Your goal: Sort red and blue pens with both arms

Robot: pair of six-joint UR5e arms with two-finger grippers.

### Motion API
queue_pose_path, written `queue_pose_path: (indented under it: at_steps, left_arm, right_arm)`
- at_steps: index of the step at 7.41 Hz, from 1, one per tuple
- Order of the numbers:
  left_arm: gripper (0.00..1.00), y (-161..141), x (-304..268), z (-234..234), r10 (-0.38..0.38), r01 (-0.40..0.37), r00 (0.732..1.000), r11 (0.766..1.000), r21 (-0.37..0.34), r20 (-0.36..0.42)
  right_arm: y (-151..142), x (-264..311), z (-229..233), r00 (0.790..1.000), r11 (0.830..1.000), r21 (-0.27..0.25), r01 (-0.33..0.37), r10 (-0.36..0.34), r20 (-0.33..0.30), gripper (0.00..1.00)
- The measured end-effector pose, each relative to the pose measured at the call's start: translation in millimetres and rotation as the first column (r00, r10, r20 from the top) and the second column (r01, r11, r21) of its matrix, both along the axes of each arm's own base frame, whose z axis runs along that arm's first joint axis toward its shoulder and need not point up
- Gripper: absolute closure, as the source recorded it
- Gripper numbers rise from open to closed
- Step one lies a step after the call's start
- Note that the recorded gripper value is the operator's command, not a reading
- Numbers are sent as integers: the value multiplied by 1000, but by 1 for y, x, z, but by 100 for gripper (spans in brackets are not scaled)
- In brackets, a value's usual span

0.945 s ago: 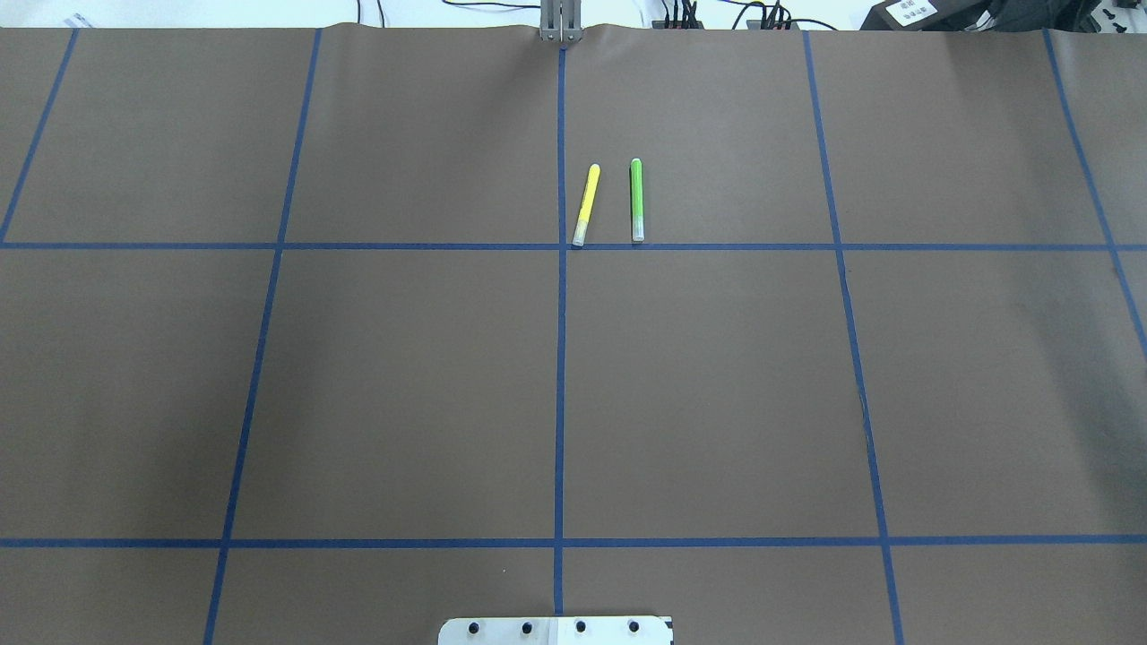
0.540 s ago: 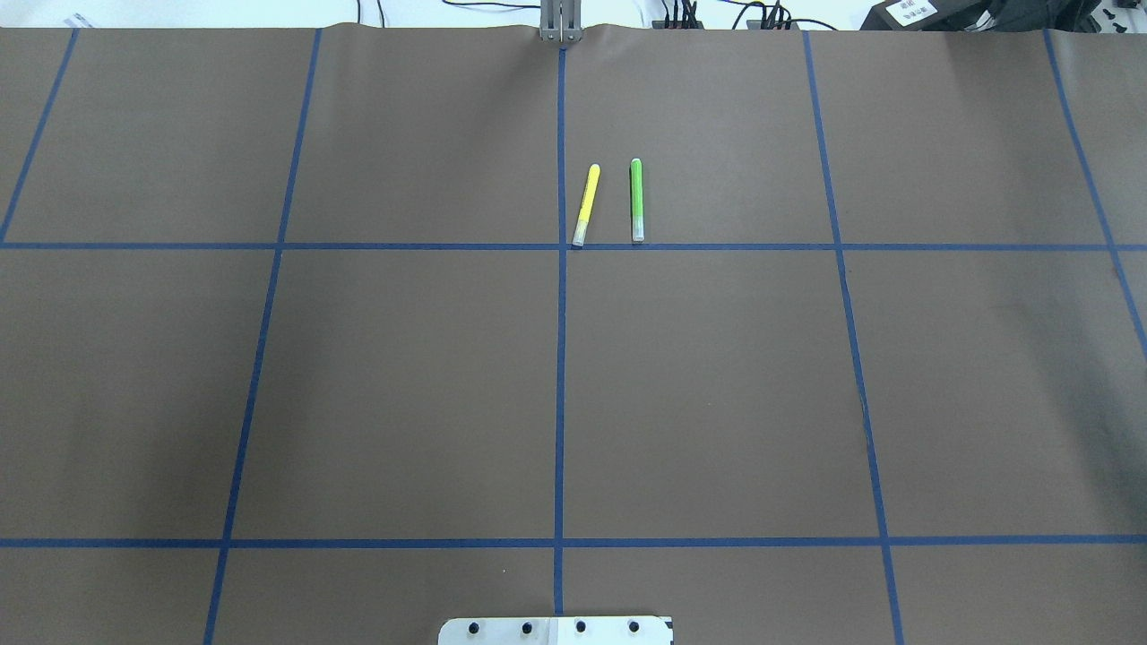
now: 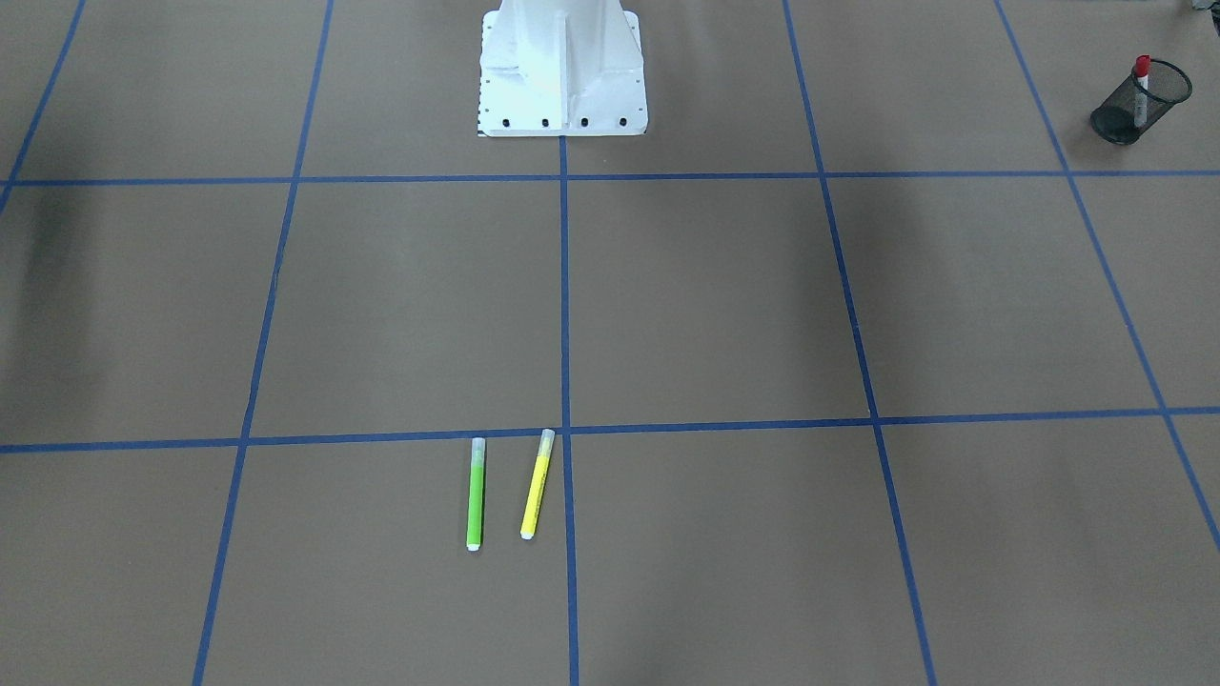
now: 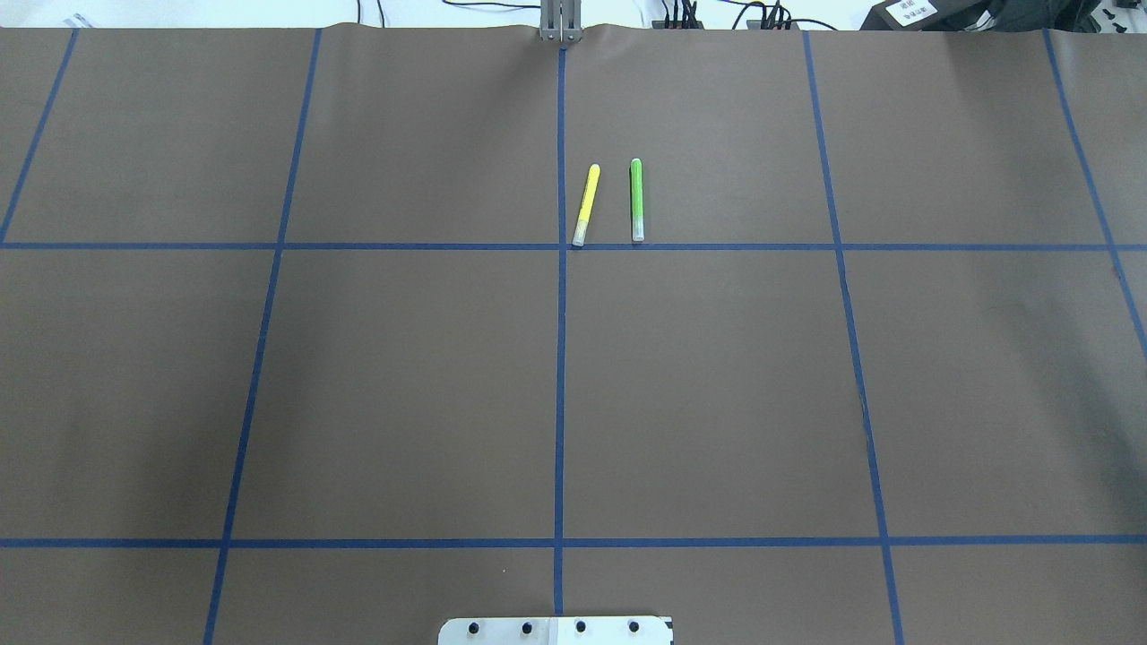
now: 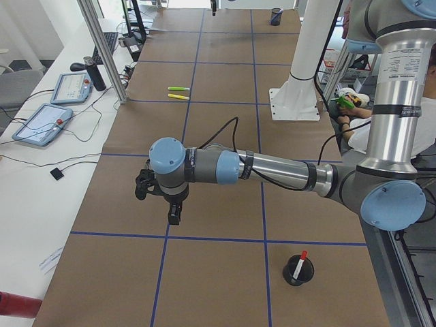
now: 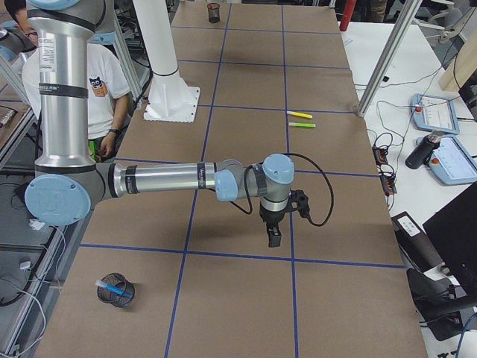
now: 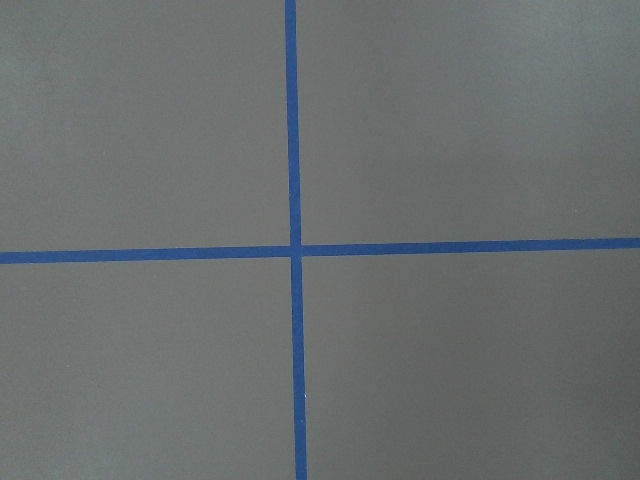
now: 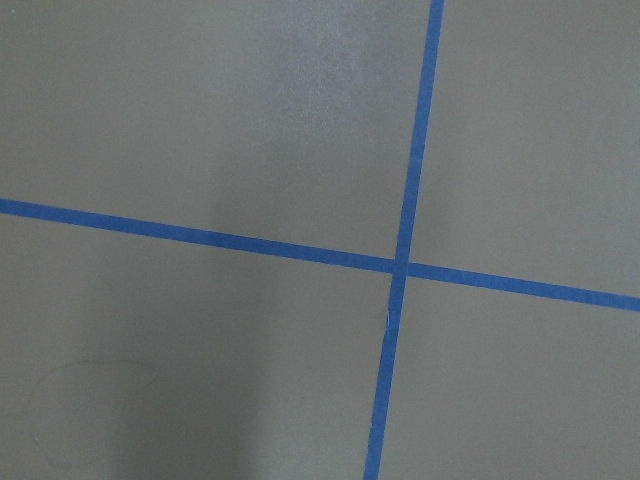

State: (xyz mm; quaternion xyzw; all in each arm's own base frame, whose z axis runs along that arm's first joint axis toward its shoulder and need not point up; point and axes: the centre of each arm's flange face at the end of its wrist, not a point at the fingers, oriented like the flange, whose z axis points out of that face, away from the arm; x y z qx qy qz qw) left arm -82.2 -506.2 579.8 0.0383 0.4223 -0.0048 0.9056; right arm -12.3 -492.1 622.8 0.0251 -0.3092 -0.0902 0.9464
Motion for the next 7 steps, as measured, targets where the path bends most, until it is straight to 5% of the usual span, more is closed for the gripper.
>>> queue_pose_path:
  at_steps: [2,7]
  left_arm:
    - [0,2,0,2,-1,1,1000,1000,-4,-5]
    - [0,1,0,0,1,-1,1000,1000,5,-6]
  right_arm:
    - [3,-4,-11,998,997,-69,28,-24,60,0]
    - [46,5,-27,991,996,-81,19,-8,137,0]
